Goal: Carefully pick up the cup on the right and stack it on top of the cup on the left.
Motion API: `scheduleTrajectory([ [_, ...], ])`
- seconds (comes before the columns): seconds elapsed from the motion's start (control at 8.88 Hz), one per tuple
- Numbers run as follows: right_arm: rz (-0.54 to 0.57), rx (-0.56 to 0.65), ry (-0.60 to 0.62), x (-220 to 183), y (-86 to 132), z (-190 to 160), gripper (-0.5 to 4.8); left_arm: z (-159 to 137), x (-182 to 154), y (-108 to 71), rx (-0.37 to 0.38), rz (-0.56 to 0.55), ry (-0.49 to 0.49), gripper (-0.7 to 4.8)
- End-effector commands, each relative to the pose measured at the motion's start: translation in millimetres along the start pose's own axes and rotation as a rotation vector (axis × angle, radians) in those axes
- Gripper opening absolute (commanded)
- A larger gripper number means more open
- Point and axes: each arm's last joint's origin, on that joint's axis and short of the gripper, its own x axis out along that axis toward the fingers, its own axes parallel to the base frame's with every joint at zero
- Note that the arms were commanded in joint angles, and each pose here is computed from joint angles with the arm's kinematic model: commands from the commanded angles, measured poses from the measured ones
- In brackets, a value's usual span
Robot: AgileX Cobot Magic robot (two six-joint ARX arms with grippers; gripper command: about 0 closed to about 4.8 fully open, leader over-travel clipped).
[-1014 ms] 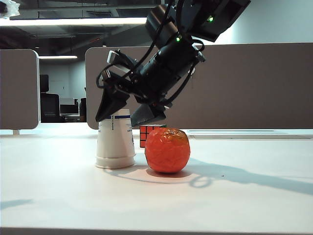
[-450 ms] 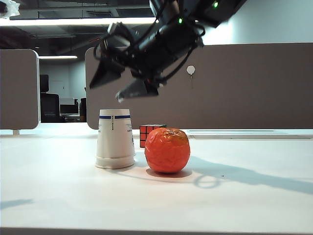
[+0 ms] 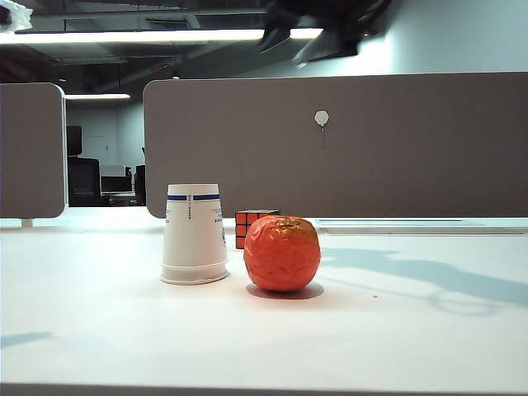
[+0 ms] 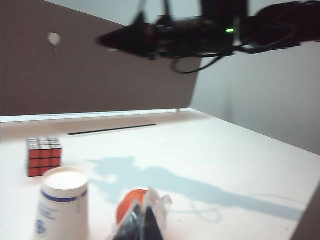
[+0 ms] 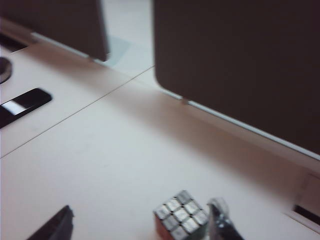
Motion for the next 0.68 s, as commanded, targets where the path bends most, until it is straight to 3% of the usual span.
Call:
scheduleTrajectory([
  [0.11, -0.204, -0.132, 0.055, -108, -49, 30, 1.74, 4, -1, 5.8, 0.015, 0.219, -0.079, -0.03],
  [0.34, -0.25, -0.135, 0.012, -153, -40, 21, 1.7, 4, -1, 5.8, 0.014, 0.218, -0.079, -0.03],
  [0.45, -0.273, -0.131, -0.014, -193, -24, 6, 1.68, 4, -1, 5.8, 0.013, 0.218, -0.078, -0.03],
  [0.56, -0.331, -0.1, -0.037, -248, -1, -41, 1.68, 4, -1, 5.8, 0.013, 0.218, -0.078, -0.03],
  [0.68, -0.41, 0.001, -0.195, -311, 25, -108, 1.66, 4, -1, 5.7, 0.01, 0.214, -0.077, -0.03],
])
